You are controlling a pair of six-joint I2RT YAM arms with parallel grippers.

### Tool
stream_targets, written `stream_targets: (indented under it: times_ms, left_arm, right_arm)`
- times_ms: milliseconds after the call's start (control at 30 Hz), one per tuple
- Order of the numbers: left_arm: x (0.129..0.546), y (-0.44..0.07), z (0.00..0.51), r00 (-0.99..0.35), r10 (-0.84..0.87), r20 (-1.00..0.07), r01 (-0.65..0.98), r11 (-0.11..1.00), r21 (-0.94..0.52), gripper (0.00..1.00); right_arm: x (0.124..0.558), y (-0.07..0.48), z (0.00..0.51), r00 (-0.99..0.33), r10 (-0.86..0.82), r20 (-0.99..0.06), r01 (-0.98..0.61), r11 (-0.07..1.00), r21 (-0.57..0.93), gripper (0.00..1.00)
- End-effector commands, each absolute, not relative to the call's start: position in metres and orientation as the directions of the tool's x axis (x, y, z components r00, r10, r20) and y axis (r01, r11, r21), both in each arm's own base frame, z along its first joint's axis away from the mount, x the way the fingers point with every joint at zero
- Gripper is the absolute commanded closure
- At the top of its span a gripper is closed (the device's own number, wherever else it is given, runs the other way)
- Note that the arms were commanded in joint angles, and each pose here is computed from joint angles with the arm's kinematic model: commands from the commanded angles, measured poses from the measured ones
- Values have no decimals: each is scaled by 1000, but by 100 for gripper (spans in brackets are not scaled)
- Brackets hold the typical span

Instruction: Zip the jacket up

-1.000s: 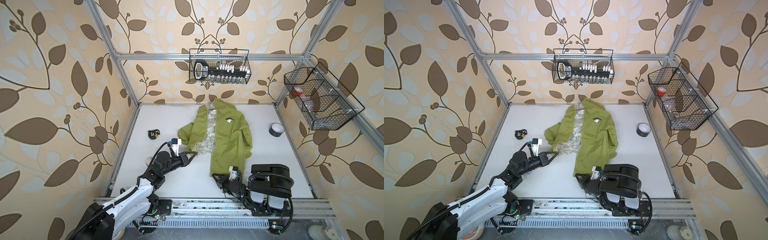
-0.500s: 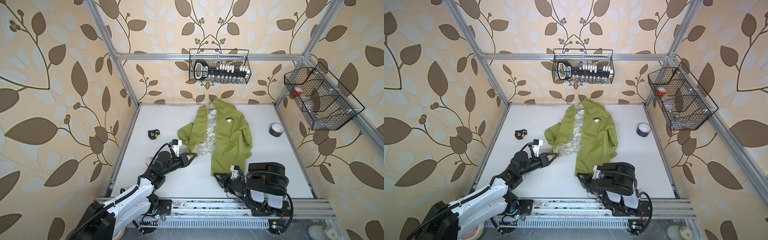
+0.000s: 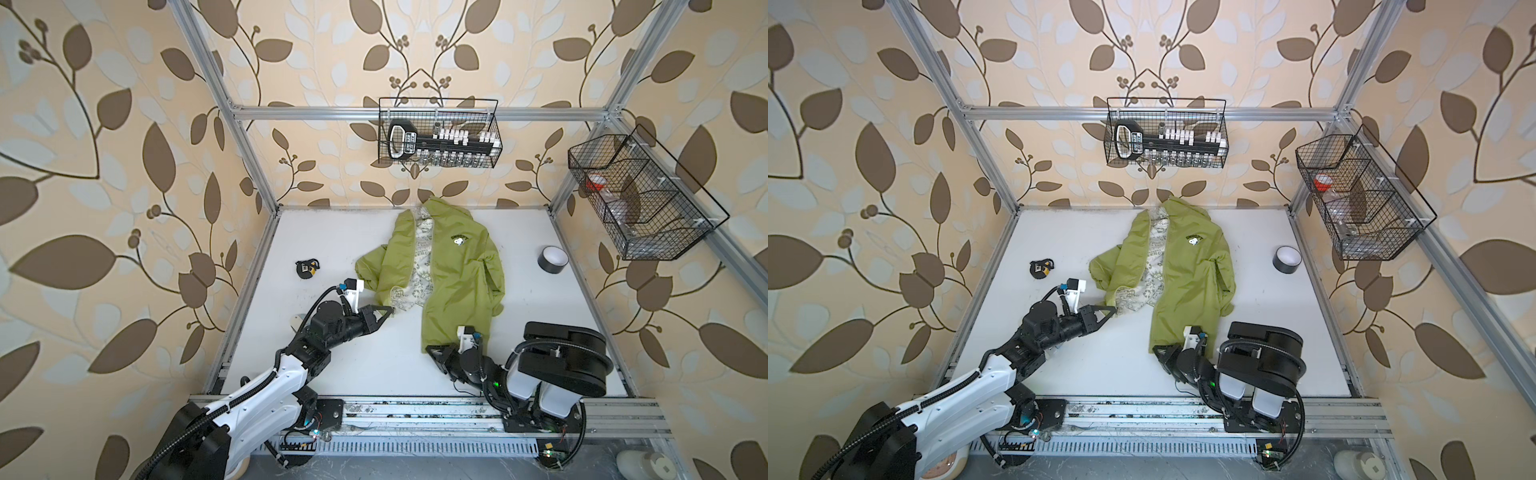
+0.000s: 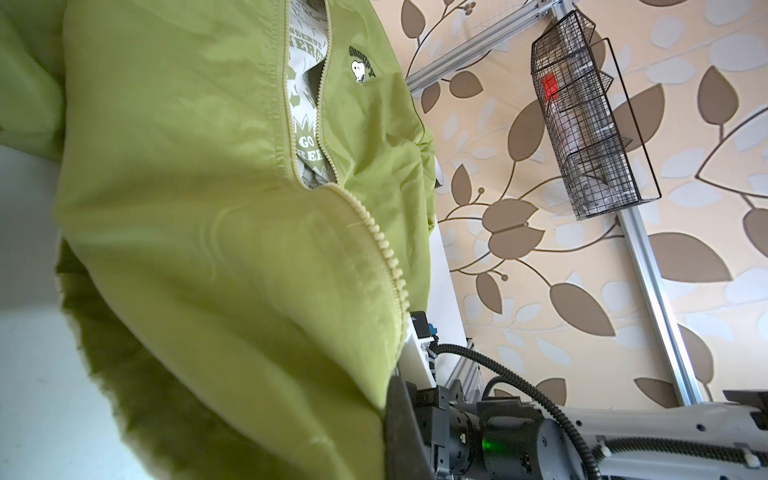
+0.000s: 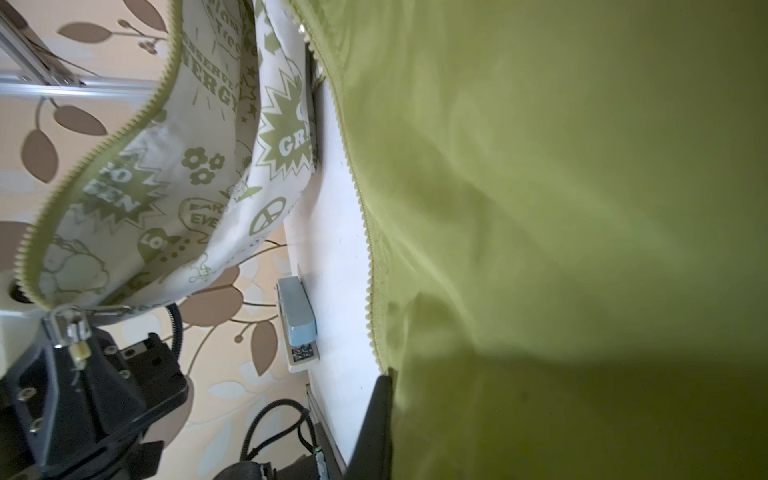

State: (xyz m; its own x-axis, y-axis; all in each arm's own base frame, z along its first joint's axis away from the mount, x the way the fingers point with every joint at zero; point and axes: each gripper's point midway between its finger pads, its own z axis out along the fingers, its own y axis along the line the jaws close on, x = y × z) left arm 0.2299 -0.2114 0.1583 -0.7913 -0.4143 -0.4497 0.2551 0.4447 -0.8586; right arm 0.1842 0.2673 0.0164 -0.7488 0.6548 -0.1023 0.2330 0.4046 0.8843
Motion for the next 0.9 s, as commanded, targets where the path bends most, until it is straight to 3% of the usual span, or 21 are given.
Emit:
stream_targets:
  times_ms: [0,200,433,633,867]
  left_arm:
    - [239,-210,180,-747,-430,-506,316,440,-841,100]
    - [239,-210,181,-745,-428,-512,320,444,-837,100]
    - [239,-210,183,-742,-418,-524,325,459,-827,100]
    - [239,-209,185,-736,-424,-528,328,460,-825,100]
    - [239,-198,195,-696,-457,-554,327,486,-811,100]
  right_arm:
    - [177,254,-12,-783,594,-184,262,583,769,100]
    - [188,255,-11,-822,502,-269,219,715,664,100]
    - [211,246,18,-828,288,-482,111,925,362,100]
    - [225,240,34,-802,288,-524,136,941,309,100]
    - [233,247,41,-838,313,-447,97,891,443,100]
